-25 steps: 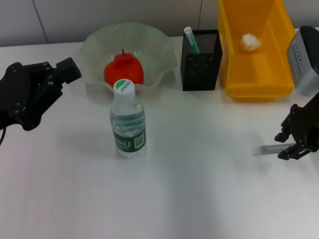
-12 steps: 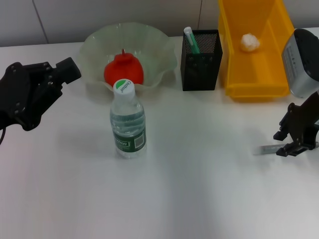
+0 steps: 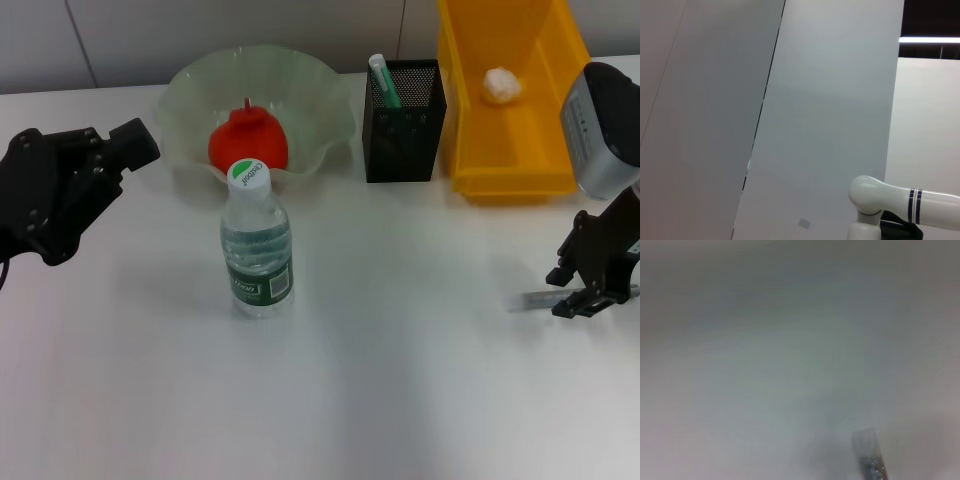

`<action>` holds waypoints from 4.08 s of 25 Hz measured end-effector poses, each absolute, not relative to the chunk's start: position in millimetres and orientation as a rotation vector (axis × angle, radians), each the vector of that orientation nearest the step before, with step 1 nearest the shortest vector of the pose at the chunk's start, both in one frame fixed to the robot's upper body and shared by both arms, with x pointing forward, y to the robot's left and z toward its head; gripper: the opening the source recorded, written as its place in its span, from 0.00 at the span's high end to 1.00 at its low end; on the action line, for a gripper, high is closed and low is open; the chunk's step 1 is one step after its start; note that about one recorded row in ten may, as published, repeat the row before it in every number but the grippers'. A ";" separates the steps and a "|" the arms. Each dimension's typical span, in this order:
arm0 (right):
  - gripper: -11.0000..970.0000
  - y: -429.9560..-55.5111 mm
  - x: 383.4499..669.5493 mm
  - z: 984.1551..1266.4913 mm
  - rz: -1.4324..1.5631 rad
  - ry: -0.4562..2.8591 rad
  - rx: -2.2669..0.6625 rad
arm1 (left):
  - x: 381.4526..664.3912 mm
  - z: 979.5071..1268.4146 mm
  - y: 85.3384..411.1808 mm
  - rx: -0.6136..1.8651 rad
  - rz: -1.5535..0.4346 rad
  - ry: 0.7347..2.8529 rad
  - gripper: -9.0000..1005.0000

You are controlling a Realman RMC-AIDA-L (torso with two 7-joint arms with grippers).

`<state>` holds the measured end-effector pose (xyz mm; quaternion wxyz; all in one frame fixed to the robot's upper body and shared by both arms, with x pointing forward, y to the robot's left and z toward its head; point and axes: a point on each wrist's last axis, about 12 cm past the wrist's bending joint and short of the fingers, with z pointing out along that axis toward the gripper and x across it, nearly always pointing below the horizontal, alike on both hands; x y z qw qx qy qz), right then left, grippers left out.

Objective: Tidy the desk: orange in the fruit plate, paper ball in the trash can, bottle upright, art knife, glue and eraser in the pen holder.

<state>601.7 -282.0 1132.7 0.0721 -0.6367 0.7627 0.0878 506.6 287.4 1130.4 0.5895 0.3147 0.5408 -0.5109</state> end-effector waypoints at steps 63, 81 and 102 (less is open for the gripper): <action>0.73 -270.9 611.4 1118.0 0.225 2.288 -1.959 | 503.2 1126.5 294.1 0.694 -1.166 1.271 0.98; 0.83 -257.2 610.6 1145.0 0.159 2.341 -1.701 | 502.3 1127.2 296.5 0.693 -1.164 1.267 0.98; 0.84 -228.5 582.7 1225.8 0.373 2.018 -1.197 | 499.9 1128.8 307.5 0.689 -1.130 1.278 0.98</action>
